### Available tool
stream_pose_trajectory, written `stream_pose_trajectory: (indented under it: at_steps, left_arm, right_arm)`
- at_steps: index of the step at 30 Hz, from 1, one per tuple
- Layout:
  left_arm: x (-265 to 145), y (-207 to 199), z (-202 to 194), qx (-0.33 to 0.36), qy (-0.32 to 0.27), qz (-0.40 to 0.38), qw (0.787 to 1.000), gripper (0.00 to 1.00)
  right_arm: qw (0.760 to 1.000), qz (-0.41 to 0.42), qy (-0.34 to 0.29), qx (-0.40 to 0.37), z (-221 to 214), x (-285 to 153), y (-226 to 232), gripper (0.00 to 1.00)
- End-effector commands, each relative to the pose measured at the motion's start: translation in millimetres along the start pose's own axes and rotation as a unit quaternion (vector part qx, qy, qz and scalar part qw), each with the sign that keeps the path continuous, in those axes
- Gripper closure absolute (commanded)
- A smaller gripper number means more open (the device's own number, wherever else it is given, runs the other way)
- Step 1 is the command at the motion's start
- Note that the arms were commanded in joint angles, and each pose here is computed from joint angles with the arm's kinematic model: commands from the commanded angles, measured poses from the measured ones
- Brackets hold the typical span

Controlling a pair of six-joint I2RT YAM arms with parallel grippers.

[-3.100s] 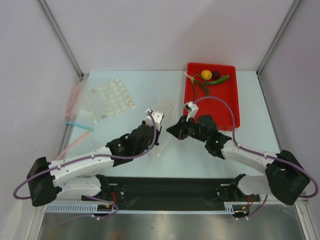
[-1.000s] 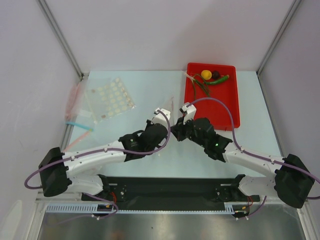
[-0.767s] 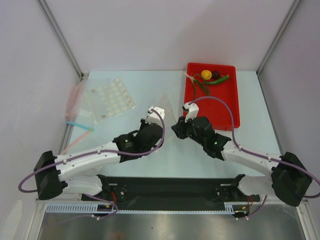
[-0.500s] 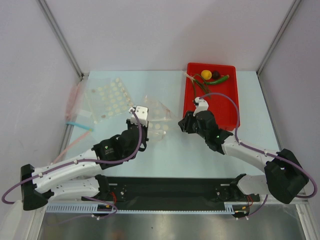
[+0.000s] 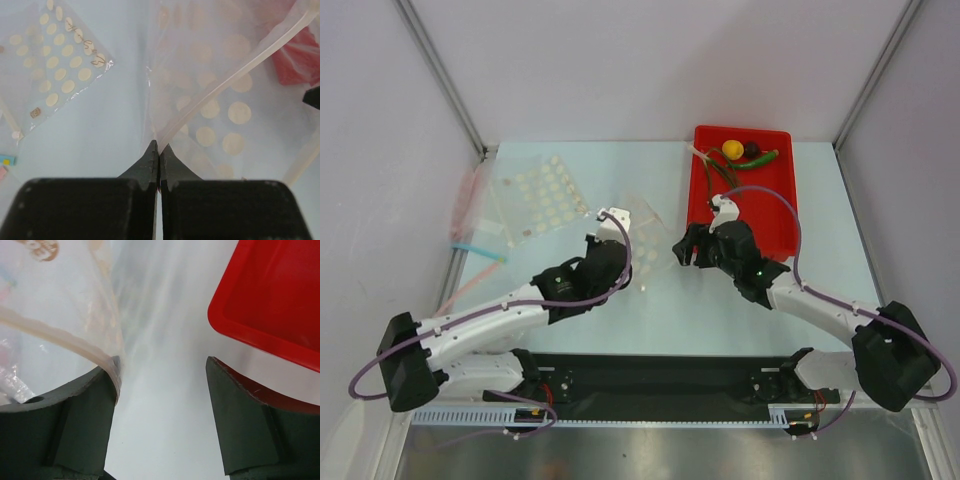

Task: Place the food in the zip-top bag and seal the zipper
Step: Open the zipper of the food storage bag at the center of the board, then pick up the fake vegetable from the bin.

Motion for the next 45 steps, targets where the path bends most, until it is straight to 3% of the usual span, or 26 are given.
stream_pose_trajectory:
  at_steps: [1, 6, 8, 10, 13, 20, 25, 31, 37, 45]
  left_arm:
    - [13.4, -6.6, 11.7, -0.030, 0.007, -0.023, 0.999, 1.00]
    - [19.1, -15.3, 30.9, -0.043, 0.007, -0.034, 0.998, 1.00]
    - [23.2, -22.0, 44.3, -0.039, 0.009, -0.032, 0.999, 1.00]
    - [32.4, -28.1, 46.1, -0.017, 0.025, -0.020, 0.999, 1.00]
    - [43.9, -37.3, 66.5, -0.008, 0.031, -0.002, 0.999, 1.00]
    - [73.0, -56.4, 47.1, 0.004, 0.062, 0.029, 0.998, 1.00]
    - [78.0, -54.3, 45.8, 0.006, 0.053, 0.059, 0.997, 1.00]
    - [68.4, -36.9, 58.8, 0.014, 0.032, 0.107, 0.994, 1.00]
    - [56.0, -8.2, 70.6, 0.027, 0.018, 0.180, 0.983, 1.00]
    - [55.8, 10.7, 84.9, 0.024, 0.016, 0.130, 0.991, 1.00]
  right_arm:
    - [0.999, 0.037, -0.027, -0.015, 13.4, -7.3, 9.7, 0.26]
    - [0.996, 0.076, -0.033, -0.032, 20.2, -13.0, 18.5, 0.19]
    - [0.993, 0.097, -0.045, -0.042, 27.0, -16.1, 24.4, 0.07]
    - [0.991, 0.110, -0.054, -0.045, 33.0, -20.0, 27.9, 0.02]
    - [0.991, 0.111, -0.063, -0.044, 42.0, -23.6, 27.0, 0.02]
    - [0.994, 0.038, -0.102, 0.022, 72.3, -30.8, -18.1, 0.06]
    - [0.989, 0.002, -0.135, 0.053, 95.4, -31.1, -52.2, 0.10]
    - [0.982, -0.069, -0.173, -0.001, 130.7, 8.5, -77.5, 0.12]
    - [0.982, -0.093, -0.150, -0.073, 159.0, 71.3, -94.1, 0.12]
    - [0.972, -0.089, -0.143, -0.164, 172.7, 137.9, -109.4, 0.16]
Point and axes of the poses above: each gripper's point midway between its finger pads, its own x axis out along the fingers, its own y axis along the line the jaws close on, z = x × y, the point moved 8 cm from there along -x, back along the fingers, and after that the axes turned 2 degrees about -x, right-handed, at the moved point
